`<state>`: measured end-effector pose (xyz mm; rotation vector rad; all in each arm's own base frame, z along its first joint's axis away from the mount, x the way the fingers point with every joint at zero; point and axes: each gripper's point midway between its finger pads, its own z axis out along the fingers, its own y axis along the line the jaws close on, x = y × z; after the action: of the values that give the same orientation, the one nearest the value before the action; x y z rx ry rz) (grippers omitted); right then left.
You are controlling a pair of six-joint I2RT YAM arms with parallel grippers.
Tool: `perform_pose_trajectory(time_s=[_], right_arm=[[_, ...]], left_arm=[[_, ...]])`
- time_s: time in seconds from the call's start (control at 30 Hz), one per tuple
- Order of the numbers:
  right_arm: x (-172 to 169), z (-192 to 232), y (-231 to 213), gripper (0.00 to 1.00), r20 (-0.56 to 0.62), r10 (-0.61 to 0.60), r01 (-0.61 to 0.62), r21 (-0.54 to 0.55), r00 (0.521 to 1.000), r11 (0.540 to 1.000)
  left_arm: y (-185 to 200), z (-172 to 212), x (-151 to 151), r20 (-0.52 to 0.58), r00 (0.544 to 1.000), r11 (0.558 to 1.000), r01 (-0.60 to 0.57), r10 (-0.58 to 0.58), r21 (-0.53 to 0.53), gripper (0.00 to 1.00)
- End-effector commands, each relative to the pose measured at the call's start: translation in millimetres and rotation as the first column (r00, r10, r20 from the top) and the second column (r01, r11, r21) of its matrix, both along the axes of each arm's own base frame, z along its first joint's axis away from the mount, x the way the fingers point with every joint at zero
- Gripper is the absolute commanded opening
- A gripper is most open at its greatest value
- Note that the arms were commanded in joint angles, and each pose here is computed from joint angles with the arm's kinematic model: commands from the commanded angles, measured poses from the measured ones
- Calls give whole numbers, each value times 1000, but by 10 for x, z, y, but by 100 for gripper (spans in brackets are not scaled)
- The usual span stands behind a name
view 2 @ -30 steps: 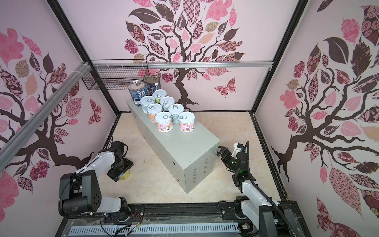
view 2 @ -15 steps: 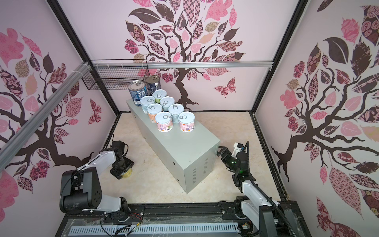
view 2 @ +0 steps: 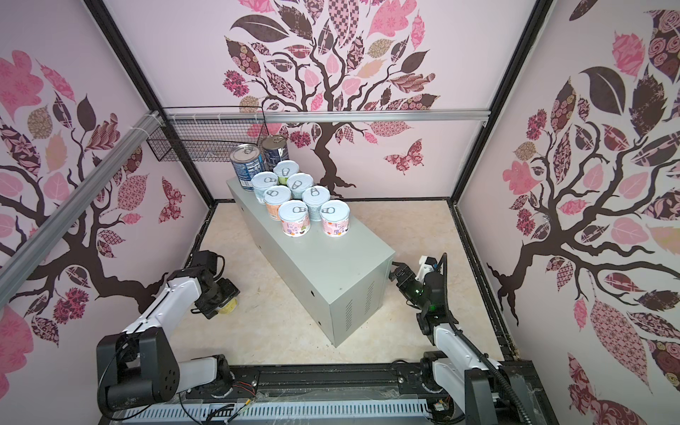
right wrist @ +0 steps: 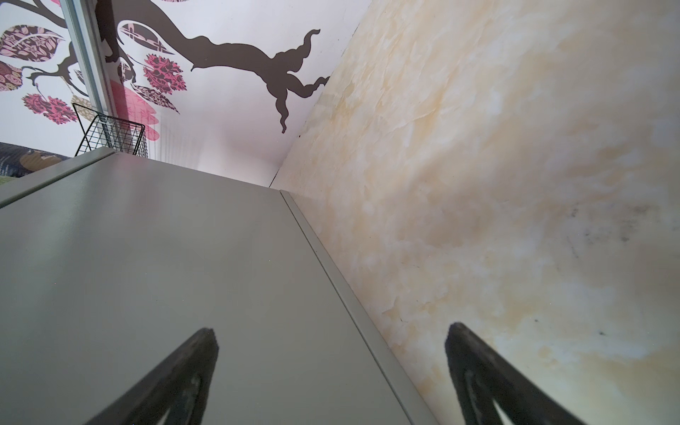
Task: Place and organize the canned foods onto the counter
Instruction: 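Lift the yellow-labelled can off the floor with the left gripper, then carry the held yellow can with the left gripper over the box top cans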
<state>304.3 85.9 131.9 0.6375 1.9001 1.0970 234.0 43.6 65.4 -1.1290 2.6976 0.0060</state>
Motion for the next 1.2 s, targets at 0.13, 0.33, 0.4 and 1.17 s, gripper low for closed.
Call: perform_pose_trajectory(time_s=[0.13,0.33,0.4,1.17], right_arm=[[24,213,5,100,84,19,-13,-67,996,998],[47,239,-24,100,94,12,-2,-101,996,995],[57,239,-15,100,89,22,-11,-113,996,994],[114,526,57,100,100,95,-75,-188,991,979]], left_arm=[[-253,660,387,151,944,956,283,-292,81,43],[-448,1105,467,232,884,914,390,-405,109,43],[-523,1223,461,256,866,903,416,-431,113,43],[-1299,2535,-72,321,542,629,695,-777,349,42]])
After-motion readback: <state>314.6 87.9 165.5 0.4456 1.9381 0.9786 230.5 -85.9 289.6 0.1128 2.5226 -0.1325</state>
